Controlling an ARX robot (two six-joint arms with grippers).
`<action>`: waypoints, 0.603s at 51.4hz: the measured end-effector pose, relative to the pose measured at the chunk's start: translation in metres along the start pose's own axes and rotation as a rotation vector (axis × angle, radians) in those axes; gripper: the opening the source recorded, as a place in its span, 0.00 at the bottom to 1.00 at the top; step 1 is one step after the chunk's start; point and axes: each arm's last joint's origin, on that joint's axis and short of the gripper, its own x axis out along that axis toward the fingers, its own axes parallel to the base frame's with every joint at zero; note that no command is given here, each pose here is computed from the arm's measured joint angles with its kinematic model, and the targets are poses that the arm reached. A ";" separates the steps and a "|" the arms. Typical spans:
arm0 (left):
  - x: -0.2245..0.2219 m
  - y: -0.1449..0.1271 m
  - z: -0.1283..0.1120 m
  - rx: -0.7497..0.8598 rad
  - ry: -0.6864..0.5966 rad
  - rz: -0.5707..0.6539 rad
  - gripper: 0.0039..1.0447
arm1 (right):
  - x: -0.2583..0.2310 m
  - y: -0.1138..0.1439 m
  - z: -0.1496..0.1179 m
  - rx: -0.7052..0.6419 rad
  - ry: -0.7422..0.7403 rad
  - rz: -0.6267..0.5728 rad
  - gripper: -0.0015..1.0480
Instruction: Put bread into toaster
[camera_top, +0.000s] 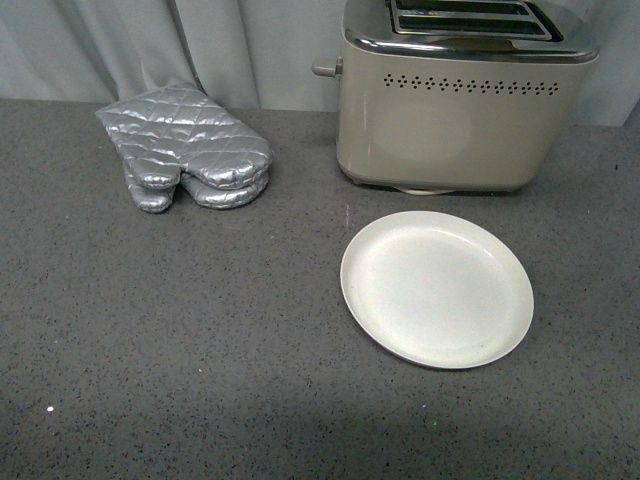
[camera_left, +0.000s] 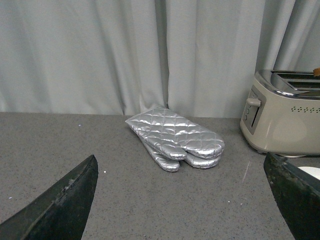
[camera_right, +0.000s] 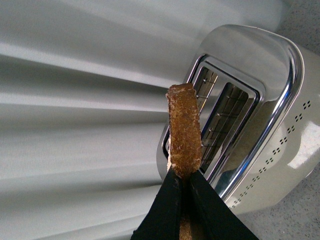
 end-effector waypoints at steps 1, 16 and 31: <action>0.000 0.000 0.000 0.000 0.000 0.000 0.94 | 0.003 0.000 -0.002 0.003 -0.008 -0.012 0.01; 0.000 0.000 0.000 0.000 0.000 0.000 0.94 | 0.016 -0.008 -0.015 0.041 -0.020 -0.087 0.01; 0.000 0.000 0.000 0.000 0.000 0.000 0.94 | 0.025 -0.009 -0.019 0.035 -0.023 -0.140 0.01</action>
